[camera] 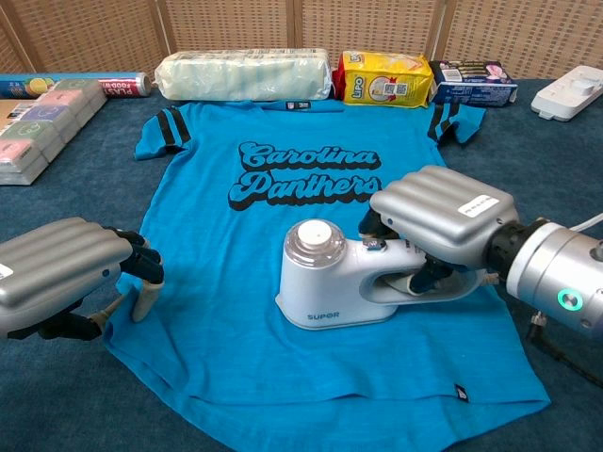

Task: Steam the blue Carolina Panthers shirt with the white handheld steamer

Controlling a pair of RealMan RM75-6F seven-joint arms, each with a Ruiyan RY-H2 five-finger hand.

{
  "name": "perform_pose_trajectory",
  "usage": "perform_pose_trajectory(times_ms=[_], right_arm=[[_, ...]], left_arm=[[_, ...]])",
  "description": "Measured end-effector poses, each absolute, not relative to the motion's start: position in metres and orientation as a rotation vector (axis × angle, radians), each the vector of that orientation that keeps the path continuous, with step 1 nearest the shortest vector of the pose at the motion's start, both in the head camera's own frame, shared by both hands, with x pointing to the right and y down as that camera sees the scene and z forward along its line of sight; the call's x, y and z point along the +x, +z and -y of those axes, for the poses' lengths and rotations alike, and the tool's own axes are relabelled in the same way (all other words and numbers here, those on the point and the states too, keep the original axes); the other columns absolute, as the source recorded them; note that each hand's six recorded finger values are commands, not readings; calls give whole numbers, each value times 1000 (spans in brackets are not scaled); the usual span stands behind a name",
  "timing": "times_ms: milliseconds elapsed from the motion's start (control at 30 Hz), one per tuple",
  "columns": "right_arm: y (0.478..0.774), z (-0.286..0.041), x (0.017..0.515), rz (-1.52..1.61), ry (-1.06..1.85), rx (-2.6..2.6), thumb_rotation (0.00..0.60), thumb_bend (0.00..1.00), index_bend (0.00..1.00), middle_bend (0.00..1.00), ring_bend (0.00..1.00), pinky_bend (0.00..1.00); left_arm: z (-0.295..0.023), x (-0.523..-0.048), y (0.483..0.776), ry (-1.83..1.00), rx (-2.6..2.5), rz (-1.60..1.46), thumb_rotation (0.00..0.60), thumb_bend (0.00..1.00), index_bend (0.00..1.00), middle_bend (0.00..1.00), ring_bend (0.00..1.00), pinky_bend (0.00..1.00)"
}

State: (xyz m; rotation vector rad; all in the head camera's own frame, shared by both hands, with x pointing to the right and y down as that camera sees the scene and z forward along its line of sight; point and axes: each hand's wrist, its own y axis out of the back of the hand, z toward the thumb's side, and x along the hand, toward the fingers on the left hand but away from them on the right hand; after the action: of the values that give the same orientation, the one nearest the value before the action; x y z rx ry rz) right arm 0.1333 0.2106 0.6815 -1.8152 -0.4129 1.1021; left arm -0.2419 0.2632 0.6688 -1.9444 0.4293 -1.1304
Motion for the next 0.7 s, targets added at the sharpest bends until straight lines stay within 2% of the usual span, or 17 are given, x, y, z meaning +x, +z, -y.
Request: perform_pose_trajectory(times_ms=[700], right_arm=[[669,-233,150,368,1100,-1845,600,314,662,718,792,755]], left_arm=[[-264,-242,667,-1124,-1941,-426,600,558,610,454,323,334]])
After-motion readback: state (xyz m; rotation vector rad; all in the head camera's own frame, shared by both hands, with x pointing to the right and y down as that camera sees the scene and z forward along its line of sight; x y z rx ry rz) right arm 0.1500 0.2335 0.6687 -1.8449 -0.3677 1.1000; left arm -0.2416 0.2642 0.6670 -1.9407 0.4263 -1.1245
